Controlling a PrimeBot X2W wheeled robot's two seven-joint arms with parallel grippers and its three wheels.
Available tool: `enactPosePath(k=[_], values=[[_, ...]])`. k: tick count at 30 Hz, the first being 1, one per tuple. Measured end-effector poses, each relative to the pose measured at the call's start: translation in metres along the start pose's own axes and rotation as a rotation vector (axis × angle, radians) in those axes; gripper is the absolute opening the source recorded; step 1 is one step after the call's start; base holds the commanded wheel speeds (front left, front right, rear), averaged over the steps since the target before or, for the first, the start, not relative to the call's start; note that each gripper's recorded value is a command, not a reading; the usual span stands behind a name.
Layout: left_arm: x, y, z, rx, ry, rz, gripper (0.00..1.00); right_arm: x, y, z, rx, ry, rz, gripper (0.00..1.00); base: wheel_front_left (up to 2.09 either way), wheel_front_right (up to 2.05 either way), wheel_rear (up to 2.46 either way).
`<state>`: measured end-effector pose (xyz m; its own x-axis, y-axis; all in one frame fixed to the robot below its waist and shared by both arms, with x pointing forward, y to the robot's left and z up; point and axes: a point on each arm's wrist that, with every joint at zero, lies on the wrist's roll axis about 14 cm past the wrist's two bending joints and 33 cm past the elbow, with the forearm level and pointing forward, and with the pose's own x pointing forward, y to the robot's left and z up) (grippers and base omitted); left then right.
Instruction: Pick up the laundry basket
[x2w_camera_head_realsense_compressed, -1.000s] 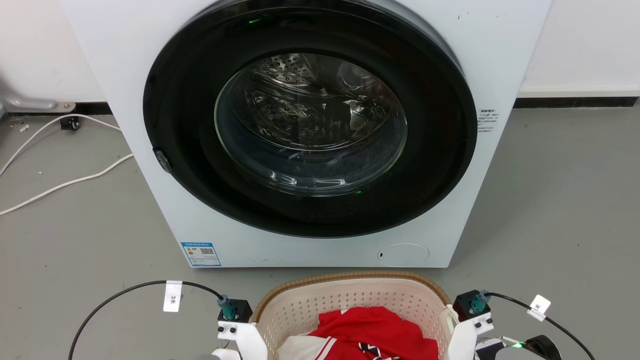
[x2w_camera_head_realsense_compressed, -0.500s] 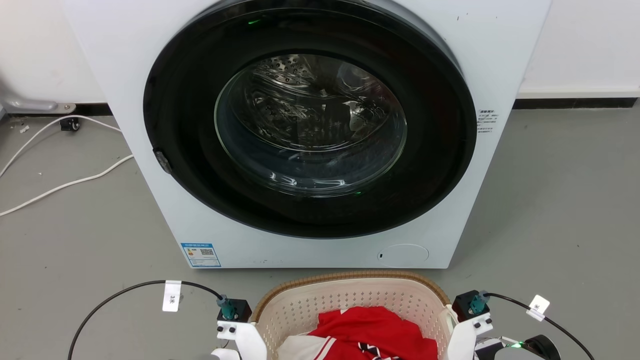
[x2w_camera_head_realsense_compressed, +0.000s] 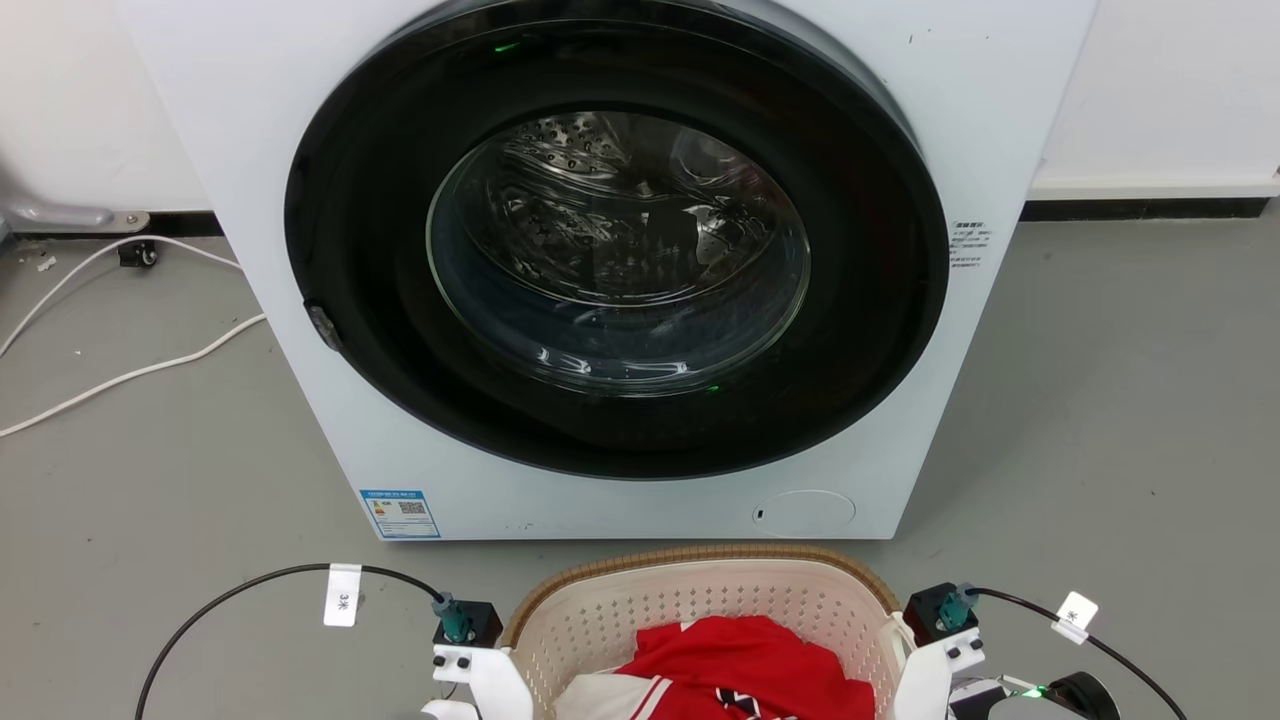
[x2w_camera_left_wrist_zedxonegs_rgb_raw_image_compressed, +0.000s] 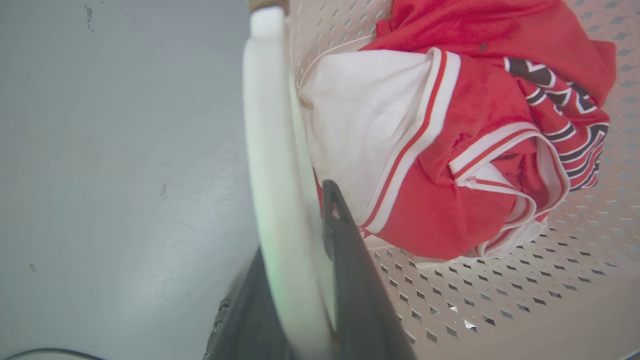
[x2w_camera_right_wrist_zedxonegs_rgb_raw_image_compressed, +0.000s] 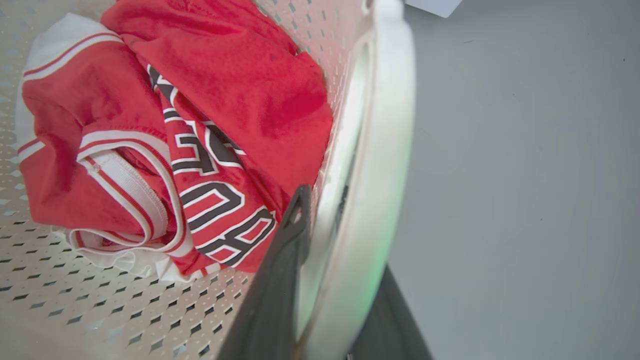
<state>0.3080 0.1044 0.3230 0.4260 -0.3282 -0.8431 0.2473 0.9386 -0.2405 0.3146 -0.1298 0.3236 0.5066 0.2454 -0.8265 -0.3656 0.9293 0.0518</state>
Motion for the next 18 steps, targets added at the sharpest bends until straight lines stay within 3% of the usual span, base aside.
enactPosePath(k=[18], values=[[0.0002,0.0007,-0.0021,-0.001,0.001,0.001,0.00,0.0005,0.0013,-0.0024,-0.003,0.004,0.004,0.00,0.00,0.00,0.00]])
